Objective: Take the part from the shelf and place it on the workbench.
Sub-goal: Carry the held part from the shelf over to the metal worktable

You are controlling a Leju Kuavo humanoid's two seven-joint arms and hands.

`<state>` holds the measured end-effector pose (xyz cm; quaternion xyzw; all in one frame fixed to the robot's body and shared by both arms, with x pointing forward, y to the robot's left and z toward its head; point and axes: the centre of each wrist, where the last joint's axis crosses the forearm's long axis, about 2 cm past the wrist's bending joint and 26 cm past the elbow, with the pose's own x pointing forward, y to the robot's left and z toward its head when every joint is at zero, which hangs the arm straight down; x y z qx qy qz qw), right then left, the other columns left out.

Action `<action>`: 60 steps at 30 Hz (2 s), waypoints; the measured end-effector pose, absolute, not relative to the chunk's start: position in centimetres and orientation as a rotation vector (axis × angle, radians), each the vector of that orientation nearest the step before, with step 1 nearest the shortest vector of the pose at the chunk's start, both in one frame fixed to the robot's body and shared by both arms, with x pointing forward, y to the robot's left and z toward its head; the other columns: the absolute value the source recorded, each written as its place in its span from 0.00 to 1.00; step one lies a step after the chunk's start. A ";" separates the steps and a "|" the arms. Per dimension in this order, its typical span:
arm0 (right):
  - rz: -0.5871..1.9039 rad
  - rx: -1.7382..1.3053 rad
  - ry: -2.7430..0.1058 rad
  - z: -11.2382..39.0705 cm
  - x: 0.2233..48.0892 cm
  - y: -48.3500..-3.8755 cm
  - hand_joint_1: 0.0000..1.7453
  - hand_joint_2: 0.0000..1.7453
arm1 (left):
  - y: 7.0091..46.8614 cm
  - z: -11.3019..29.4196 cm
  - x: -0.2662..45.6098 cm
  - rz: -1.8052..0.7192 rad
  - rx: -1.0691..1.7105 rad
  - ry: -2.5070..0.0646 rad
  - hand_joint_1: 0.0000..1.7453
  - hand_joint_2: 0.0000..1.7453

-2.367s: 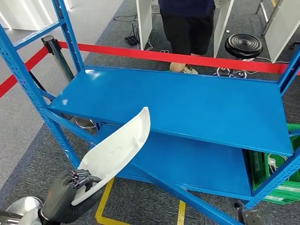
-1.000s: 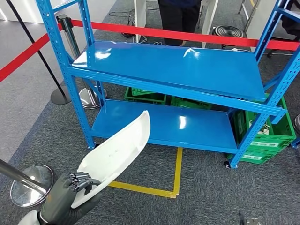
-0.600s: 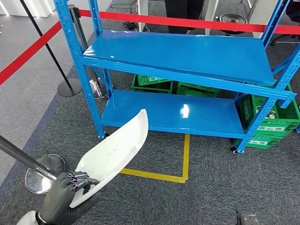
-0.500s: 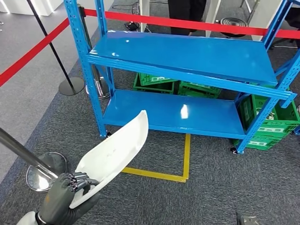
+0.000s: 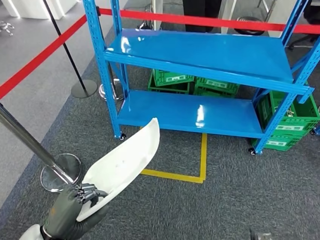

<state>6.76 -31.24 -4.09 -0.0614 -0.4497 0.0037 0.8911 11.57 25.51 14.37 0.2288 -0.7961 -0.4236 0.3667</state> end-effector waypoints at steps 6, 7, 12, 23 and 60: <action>0.013 -0.098 -0.927 -4.3 6.4 -31.0 0.00 0.00 | 25.5 14.2 11.3 -1.081 0.572 -1.998 0.97 1.00; 0.010 -0.097 -0.924 -4.3 6.3 -31.0 0.00 0.00 | 25.5 14.2 11.3 -1.077 0.569 -1.987 0.97 1.00; 0.010 -0.095 -0.924 -4.4 6.5 -31.0 0.00 0.00 | 25.3 14.0 10.8 -1.039 0.577 -1.952 0.97 1.00; -0.005 -0.107 -0.923 -5.0 6.7 -30.3 0.00 0.00 | 26.1 13.6 9.6 -0.959 0.619 -1.937 0.97 1.00; -0.087 -0.146 -0.862 -5.9 5.4 -28.3 0.00 0.00 | 27.0 13.5 8.6 -0.851 0.724 -1.873 0.97 1.00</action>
